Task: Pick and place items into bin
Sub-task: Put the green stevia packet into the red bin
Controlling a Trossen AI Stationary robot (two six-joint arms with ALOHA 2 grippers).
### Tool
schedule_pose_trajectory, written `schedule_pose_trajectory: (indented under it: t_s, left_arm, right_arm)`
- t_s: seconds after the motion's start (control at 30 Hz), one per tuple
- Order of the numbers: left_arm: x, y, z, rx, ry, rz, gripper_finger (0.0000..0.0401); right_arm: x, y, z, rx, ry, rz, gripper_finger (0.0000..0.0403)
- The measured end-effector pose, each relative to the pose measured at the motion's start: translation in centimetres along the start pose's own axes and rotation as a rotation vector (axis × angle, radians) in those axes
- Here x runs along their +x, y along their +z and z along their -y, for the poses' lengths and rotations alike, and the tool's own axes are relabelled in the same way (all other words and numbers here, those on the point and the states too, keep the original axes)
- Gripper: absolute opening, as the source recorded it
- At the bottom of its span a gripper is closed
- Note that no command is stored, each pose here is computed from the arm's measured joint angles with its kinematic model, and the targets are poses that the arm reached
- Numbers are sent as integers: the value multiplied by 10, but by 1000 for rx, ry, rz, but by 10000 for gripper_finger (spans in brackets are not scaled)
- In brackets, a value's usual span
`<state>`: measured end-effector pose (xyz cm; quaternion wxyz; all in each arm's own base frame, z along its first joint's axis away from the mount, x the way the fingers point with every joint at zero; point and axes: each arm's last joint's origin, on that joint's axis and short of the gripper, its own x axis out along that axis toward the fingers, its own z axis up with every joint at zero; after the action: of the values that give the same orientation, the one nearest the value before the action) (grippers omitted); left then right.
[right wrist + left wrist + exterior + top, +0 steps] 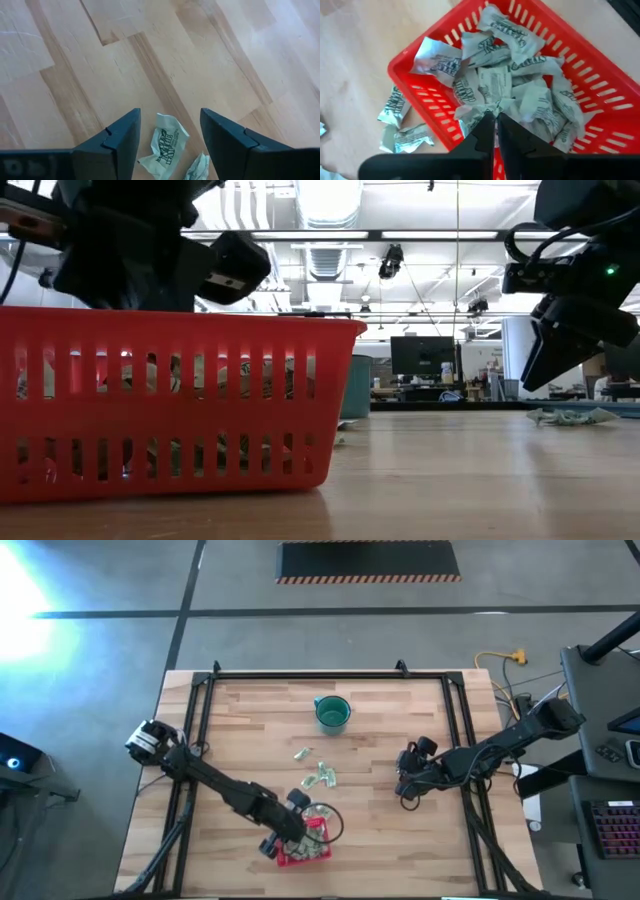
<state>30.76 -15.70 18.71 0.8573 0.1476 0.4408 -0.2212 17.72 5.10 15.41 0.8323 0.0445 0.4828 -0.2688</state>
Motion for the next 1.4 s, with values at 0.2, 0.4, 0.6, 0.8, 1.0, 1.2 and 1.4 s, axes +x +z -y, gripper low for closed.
schedule_pose_trajectory:
  t_s: [0.2,0.4,0.6,0.8,1.0,1.2,1.4]
  left_arm:
    - [0,0,-1,0,24,-3,41]
    - [-1,-1,0,1,23,-16,76]
    - [-12,0,-1,-55,22,-50,82]
    - [-24,0,-1,-107,26,-38,82]
    - [-34,2,1,-127,25,-20,82]
    - [-37,2,1,-128,25,-12,82]
    - [-37,2,1,-128,26,-14,82]
  right_arm:
    - [0,0,0,0,0,0,196]
    - [0,0,0,0,0,0,196]
    - [1,-1,0,16,4,-8,194]
    - [8,-14,5,75,7,-72,194]
    - [13,-19,9,92,-4,-100,194]
    - [14,-16,6,74,25,-69,194]
    - [22,-14,10,84,20,-58,194]
